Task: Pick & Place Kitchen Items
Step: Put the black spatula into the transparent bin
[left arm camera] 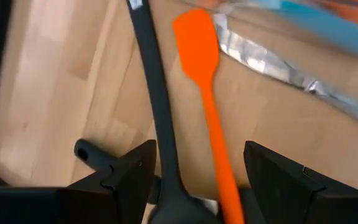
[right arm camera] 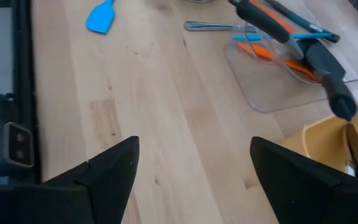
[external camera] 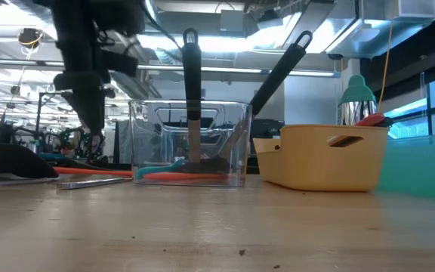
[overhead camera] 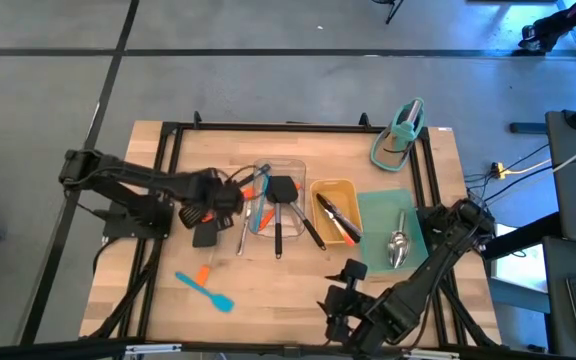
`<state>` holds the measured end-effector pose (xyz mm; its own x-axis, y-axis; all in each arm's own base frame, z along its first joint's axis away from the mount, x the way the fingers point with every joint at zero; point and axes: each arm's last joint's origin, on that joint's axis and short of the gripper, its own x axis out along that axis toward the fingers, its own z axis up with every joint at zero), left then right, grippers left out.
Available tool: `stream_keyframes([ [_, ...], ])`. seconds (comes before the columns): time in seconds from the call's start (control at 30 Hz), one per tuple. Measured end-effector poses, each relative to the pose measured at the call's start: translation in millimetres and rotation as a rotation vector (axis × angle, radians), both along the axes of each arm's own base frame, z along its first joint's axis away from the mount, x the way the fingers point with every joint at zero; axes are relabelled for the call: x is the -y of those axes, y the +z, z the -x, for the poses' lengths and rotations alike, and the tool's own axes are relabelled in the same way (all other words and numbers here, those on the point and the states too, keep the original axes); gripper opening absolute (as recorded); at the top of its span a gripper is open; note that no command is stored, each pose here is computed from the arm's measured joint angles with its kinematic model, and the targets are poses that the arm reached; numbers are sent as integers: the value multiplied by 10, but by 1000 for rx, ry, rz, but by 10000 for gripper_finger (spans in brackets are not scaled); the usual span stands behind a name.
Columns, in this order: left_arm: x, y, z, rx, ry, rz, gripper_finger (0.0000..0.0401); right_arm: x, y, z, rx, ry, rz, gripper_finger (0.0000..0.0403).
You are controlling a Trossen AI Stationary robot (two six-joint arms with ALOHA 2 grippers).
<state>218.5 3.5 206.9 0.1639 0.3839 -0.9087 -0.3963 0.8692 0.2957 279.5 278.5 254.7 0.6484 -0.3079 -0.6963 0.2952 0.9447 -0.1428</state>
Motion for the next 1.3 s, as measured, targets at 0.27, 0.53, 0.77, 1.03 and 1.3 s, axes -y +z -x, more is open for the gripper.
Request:
stream_keyframes([
  [0.27,-526,-208,179,-78,98,195,239,-67,5,48,11,23,-10,311],
  [0.53,-778,-435,308,1,137,306,239,-75,6,52,13,25,-12,311],
  [0.77,-770,-547,368,0,154,330,239,-72,10,51,24,22,-1,311],
  [1.03,-746,-719,364,28,262,343,226,-72,10,50,25,23,0,311],
  [1.3,-703,-825,307,-19,347,307,100,-71,14,49,32,20,6,311],
])
